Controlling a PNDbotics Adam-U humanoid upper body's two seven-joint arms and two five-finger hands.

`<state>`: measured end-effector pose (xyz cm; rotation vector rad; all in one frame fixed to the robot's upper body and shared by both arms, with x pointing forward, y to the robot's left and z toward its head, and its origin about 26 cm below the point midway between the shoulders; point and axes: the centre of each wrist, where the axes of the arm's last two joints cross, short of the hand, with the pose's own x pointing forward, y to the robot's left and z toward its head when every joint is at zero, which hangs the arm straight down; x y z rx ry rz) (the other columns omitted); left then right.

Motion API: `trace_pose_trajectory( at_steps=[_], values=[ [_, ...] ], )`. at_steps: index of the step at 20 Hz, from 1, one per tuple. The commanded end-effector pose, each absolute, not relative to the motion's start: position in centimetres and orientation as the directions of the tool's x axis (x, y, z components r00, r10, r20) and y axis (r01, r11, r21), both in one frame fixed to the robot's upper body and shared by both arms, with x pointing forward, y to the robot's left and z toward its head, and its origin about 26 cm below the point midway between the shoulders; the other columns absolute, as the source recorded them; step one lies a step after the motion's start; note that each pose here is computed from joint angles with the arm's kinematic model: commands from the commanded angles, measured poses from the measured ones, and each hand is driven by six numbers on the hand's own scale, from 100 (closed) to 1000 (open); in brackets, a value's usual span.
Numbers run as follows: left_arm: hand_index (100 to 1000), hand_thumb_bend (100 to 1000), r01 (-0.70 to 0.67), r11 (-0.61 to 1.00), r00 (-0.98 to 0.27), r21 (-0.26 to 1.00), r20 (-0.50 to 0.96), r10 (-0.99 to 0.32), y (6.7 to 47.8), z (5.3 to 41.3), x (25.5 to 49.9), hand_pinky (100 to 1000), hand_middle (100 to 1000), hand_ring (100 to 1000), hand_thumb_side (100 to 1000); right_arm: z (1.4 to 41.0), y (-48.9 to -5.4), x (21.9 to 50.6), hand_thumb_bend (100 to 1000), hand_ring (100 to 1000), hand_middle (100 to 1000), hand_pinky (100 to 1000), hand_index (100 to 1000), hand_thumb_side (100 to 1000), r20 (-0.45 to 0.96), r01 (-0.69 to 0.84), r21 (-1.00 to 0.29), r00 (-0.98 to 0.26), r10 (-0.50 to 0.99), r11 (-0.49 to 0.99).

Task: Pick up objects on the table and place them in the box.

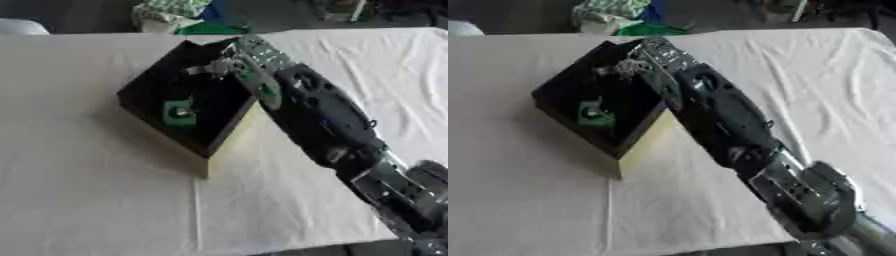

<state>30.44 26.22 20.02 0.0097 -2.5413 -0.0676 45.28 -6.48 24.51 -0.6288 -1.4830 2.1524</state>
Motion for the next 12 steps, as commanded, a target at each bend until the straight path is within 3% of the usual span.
trace_pose_trajectory(
  at_steps=[1,6,7,8,12],
  values=[
    [741,112,0.017,0.998,-0.843,0.057,0.538,-0.017,26.1,20.8,30.2,646,668,747,833,29.0,-7.6,44.2,221,882,840,895,939,811,-0.112,-0.027,-0.976,-0.786,0.607,-0.214],
    [741,112,0.013,0.998,-0.843,0.059,0.538,-0.021,26.2,20.8,30.2,646,668,747,833,31.8,-9.4,42.8,194,876,831,890,937,810,-0.069,-0.006,-0.993,-0.776,0.627,-0.118],
    [740,112,0.011,0.998,-0.843,0.060,0.538,-0.023,26.2,20.8,30.2,646,668,747,834,32.3,-10.2,42.7,119,866,810,881,930,830,-0.060,-0.002,-0.995,-0.766,0.640,-0.095],
    [741,112,0.009,0.998,-0.842,0.060,0.538,-0.025,26.3,20.8,30.2,646,668,747,834,32.9,-11.2,42.5,107,863,807,879,929,830,-0.045,0.004,-0.998,-0.757,0.651,-0.065],
    [741,111,0.003,0.998,-0.842,0.062,0.539,-0.031,26.4,20.8,30.2,646,669,748,834,34.6,-14.7,41.3,100,839,774,854,910,830,0.019,0.027,-0.998,-0.728,0.685,0.056]
  ],
)
